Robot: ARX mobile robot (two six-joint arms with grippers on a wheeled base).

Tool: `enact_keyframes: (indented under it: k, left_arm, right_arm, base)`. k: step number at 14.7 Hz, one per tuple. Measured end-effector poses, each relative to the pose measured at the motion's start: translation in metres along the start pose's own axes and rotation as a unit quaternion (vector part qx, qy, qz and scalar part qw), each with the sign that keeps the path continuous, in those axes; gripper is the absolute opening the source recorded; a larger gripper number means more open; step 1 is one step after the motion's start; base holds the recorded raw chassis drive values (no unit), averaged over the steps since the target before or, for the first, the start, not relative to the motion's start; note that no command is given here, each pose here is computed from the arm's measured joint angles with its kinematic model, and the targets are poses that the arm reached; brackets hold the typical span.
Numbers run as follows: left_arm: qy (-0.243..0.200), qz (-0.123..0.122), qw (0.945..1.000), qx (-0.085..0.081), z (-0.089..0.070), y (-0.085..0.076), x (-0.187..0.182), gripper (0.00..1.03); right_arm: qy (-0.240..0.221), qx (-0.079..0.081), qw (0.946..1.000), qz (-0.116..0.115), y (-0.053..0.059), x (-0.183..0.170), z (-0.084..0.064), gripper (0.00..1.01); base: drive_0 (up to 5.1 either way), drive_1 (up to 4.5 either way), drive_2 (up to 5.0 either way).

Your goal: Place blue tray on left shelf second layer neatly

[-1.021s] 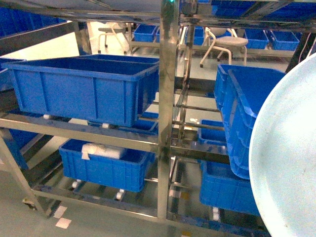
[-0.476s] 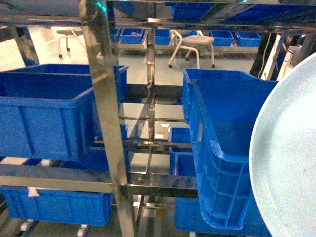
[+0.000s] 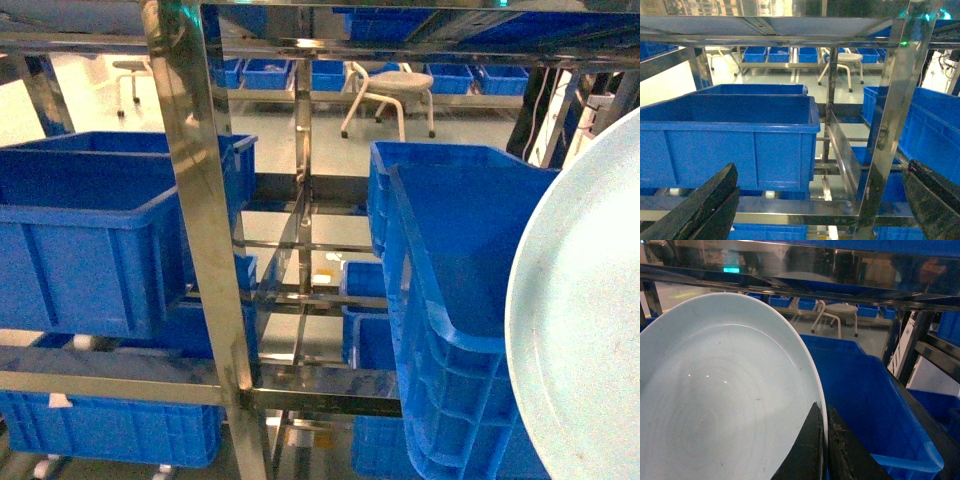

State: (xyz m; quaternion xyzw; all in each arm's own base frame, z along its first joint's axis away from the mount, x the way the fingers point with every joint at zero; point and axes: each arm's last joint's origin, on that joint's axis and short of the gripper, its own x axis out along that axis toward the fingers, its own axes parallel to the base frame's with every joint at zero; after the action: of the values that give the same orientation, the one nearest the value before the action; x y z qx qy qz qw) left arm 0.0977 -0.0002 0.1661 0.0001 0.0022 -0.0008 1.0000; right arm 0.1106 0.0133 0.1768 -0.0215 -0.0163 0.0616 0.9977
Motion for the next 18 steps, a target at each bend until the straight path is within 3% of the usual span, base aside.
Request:
enact_keyframes:
  k: [18]
  left_arm:
    - [0.000,0.000,1.0000,0.000,0.0000,0.0000,0.0000,0.98]
  right_arm:
    - [0.000,0.000,1.0000,0.000,0.0000,0.0000,0.0000,0.02]
  base:
    - [0.0,0.34,-0.3]
